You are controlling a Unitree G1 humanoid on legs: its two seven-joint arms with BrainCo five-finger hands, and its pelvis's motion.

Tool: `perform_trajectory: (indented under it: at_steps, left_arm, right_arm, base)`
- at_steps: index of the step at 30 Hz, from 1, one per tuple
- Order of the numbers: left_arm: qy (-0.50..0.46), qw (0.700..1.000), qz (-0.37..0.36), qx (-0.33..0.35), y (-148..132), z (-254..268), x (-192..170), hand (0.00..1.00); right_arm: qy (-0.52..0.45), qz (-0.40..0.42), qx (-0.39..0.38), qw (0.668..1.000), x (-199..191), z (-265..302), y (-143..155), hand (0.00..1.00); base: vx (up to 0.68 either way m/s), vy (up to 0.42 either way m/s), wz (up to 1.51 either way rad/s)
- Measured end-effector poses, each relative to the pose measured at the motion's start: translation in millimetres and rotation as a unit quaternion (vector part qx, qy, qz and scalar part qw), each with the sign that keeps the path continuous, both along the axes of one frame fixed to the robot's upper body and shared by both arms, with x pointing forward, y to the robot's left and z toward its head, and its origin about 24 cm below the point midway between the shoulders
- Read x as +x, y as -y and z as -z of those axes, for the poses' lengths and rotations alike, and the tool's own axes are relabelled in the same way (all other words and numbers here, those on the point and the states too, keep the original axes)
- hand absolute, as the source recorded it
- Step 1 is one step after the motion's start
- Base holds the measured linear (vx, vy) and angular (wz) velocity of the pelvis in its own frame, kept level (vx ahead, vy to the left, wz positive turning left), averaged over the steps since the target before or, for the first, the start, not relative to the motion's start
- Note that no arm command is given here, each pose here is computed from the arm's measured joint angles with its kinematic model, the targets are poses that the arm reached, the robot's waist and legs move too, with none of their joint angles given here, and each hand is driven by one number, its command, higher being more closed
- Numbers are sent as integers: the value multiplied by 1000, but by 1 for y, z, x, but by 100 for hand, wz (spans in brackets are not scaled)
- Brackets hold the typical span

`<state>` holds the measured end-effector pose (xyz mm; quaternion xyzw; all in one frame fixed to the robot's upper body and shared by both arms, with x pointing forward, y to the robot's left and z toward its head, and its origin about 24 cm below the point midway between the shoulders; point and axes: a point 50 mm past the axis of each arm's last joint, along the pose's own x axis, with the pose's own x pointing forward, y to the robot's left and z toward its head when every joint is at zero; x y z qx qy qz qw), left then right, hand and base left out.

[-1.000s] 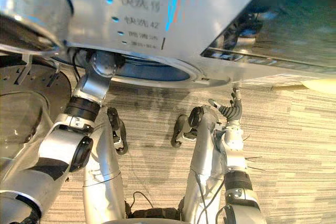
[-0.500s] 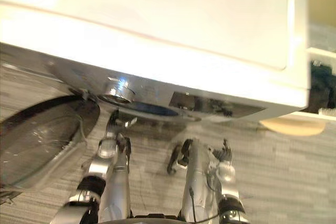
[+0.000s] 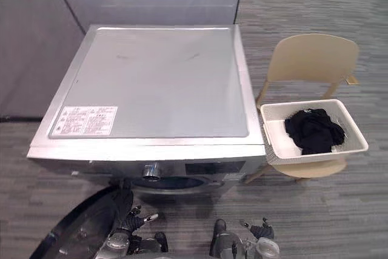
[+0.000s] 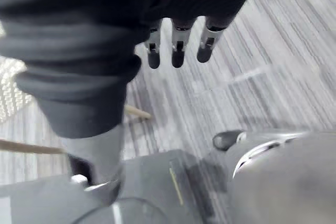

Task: Pick up the laundry basket with both hands and put the clothes into the washing machine.

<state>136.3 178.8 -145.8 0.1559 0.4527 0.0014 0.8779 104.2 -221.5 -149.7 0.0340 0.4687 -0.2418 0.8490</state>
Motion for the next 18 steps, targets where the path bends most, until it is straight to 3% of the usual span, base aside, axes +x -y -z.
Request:
perform_trajectory:
  at_steps: [9,14,18]
  left_arm:
    - [-10,994,102,40,-4,-3,14,0]
    - [-35,993,105,31,-3,3,-3,0]
    - [-27,996,86,-9,18,5,-5,0]
  right_arm:
    - [-14,-24,-19,999,10,-1,3,0]
    - [-4,-82,-22,996,33,-4,-9,0]
    - [-32,-126,-38,991,27,-2,-3,0]
  base:
    - [-31,-20,-130]
    - [68,-206,-174]
    - [164,-181,-141]
